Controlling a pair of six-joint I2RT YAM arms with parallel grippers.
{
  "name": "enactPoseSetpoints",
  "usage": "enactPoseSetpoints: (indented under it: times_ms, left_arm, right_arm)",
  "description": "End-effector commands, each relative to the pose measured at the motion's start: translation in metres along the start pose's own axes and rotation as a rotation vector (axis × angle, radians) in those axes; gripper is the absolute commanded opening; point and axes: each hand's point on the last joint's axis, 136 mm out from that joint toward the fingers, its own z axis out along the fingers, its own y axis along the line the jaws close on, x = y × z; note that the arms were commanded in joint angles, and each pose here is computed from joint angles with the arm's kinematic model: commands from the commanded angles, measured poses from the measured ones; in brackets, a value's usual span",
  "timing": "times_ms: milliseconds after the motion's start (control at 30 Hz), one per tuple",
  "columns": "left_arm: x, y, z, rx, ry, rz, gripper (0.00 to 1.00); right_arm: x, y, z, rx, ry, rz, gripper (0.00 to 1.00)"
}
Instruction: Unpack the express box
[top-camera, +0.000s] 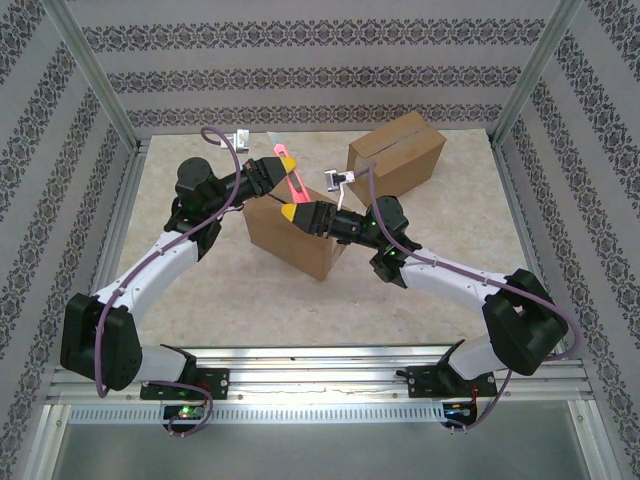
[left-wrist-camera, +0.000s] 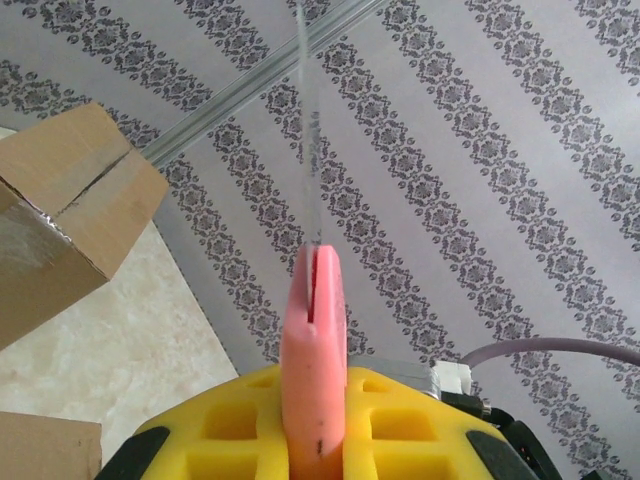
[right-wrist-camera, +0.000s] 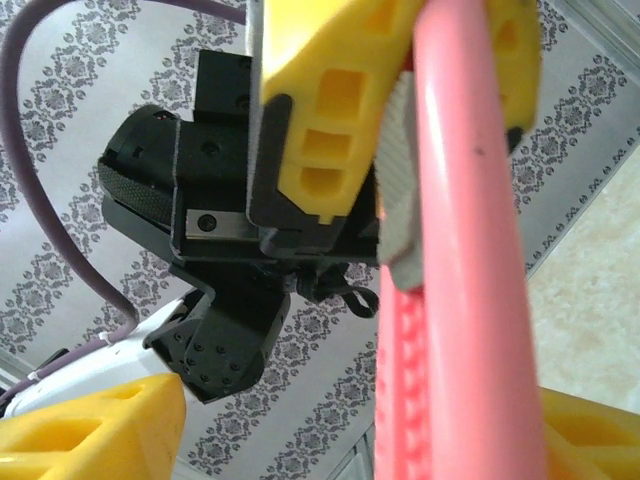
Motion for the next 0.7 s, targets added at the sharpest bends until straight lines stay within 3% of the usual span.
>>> enactPoseSetpoints:
  times_ms: [0, 167, 667]
  left_arm:
    - [0.000, -0.021, -0.003, 0.049, -0.010, 0.000, 0.00]
    - [0.007, -0.022, -0.005, 0.052, 0.018, -0.008, 0.00]
    - [0.021, -0.021, -0.004, 0.063, 0.082, -0.017, 0.00]
  right_arm:
    - [-0.015, 0.012, 0.003, -0.041, -0.078, -0.065, 0.69]
    - [-0.025, 0.011, 0.001, -0.028, -0.123, -0.076, 0.59]
    - [-0.037, 0.006, 0.006, -0.038, -0.123, -0.054, 0.41]
